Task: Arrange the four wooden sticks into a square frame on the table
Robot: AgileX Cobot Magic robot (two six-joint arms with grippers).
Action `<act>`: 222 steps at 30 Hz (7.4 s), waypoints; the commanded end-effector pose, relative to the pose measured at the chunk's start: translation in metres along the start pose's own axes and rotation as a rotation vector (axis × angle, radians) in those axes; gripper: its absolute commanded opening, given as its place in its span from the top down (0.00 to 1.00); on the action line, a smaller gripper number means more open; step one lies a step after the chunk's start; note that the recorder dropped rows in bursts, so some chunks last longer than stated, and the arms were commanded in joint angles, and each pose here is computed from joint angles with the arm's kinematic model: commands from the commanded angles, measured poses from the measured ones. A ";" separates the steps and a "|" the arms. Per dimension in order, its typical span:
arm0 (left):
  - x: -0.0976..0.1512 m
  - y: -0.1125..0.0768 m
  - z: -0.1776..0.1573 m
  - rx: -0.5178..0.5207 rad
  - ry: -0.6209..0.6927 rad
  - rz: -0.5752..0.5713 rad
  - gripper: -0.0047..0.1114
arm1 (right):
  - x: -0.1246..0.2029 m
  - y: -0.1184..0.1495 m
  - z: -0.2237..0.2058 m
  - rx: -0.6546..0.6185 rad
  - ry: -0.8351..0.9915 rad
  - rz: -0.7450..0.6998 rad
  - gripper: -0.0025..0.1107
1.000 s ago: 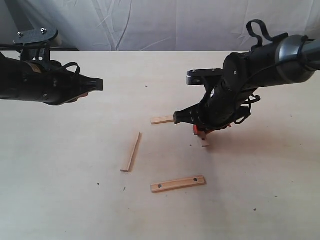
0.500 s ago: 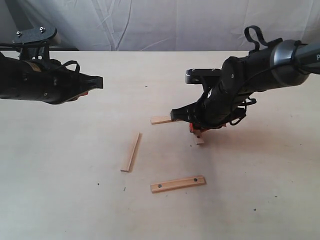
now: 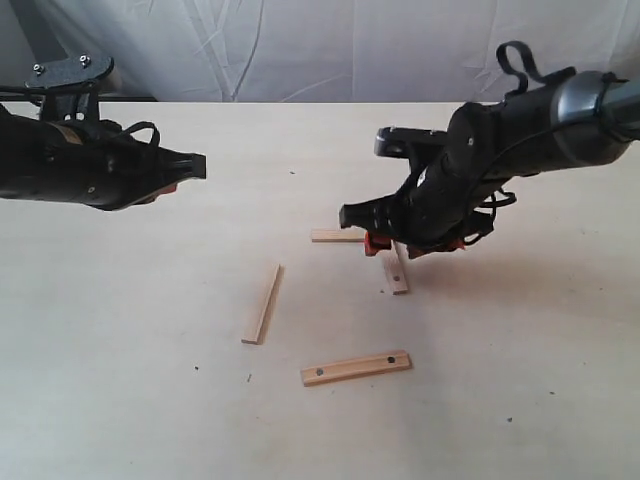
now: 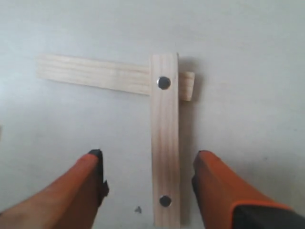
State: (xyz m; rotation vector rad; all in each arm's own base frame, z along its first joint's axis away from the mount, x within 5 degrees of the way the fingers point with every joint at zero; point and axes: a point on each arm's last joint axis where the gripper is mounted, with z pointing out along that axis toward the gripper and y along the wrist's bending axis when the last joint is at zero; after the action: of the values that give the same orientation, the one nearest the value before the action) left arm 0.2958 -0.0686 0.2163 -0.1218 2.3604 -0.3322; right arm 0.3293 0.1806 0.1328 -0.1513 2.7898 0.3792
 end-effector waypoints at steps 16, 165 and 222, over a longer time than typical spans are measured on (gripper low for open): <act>0.071 -0.064 0.059 0.088 0.325 0.230 0.63 | -0.006 -0.099 -0.126 0.077 -0.097 0.159 0.49; -0.039 -0.012 -0.079 0.044 -0.056 0.104 0.96 | 0.026 0.058 -0.042 -0.124 0.042 -1.512 0.98; 0.025 0.007 -0.179 0.063 -0.507 0.204 0.96 | 0.095 -0.057 -0.225 0.072 -0.547 -0.360 0.97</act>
State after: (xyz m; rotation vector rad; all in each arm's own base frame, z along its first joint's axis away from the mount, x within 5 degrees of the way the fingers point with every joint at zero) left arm 0.1814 -0.0349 0.3166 0.0626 1.9883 -0.2412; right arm 0.2098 0.0691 0.2838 -0.4934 2.3431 0.2069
